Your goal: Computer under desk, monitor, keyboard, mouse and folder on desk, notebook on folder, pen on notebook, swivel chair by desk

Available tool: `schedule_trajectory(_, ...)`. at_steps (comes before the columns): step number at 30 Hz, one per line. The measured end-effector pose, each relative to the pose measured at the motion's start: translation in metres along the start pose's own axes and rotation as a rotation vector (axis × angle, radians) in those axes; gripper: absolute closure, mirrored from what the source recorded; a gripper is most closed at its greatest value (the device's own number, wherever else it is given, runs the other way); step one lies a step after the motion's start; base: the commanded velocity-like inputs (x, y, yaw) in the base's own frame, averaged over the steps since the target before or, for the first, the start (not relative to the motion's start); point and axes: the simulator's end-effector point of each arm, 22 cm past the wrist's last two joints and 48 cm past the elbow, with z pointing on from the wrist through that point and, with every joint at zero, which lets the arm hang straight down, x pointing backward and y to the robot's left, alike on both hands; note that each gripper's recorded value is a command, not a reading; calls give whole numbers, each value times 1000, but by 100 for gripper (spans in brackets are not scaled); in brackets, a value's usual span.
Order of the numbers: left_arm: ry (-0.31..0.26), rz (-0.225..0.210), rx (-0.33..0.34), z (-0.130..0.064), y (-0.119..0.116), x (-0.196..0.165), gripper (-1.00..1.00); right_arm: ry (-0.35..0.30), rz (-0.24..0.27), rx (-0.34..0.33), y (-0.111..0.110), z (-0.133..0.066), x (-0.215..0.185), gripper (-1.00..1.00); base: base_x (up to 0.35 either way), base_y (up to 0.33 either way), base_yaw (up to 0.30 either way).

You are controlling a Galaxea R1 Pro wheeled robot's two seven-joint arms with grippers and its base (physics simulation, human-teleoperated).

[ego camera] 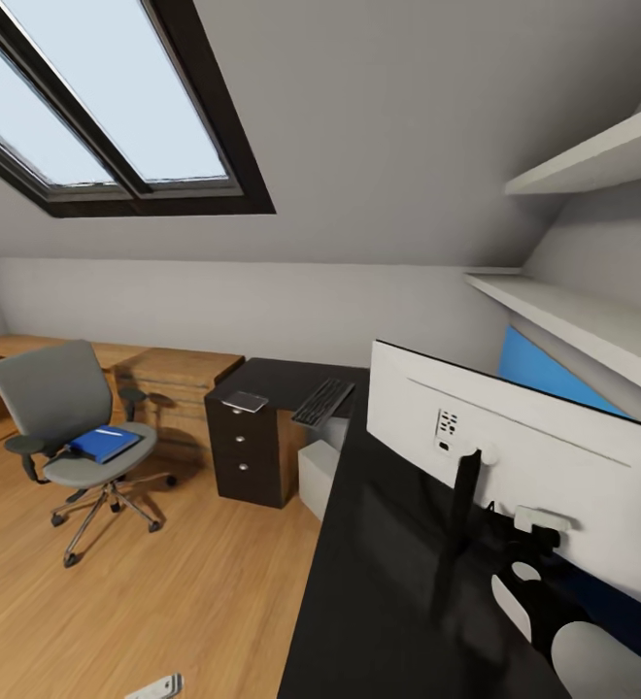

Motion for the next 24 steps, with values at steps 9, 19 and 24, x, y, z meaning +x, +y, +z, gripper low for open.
schedule_trajectory(9,1,0,-1,0,0,0,-100,-1,-4,7,-5,2,0,-100,43,0,0)
schedule_trajectory(19,3,1,-1,0,0,1,-100,-1,-3,6,-4,2,-1,-100,-86,0,0)
schedule_trajectory(24,4,-1,-1,1,0,1,-100,-1,-3,5,-3,2,0,-100,-288,0,0)
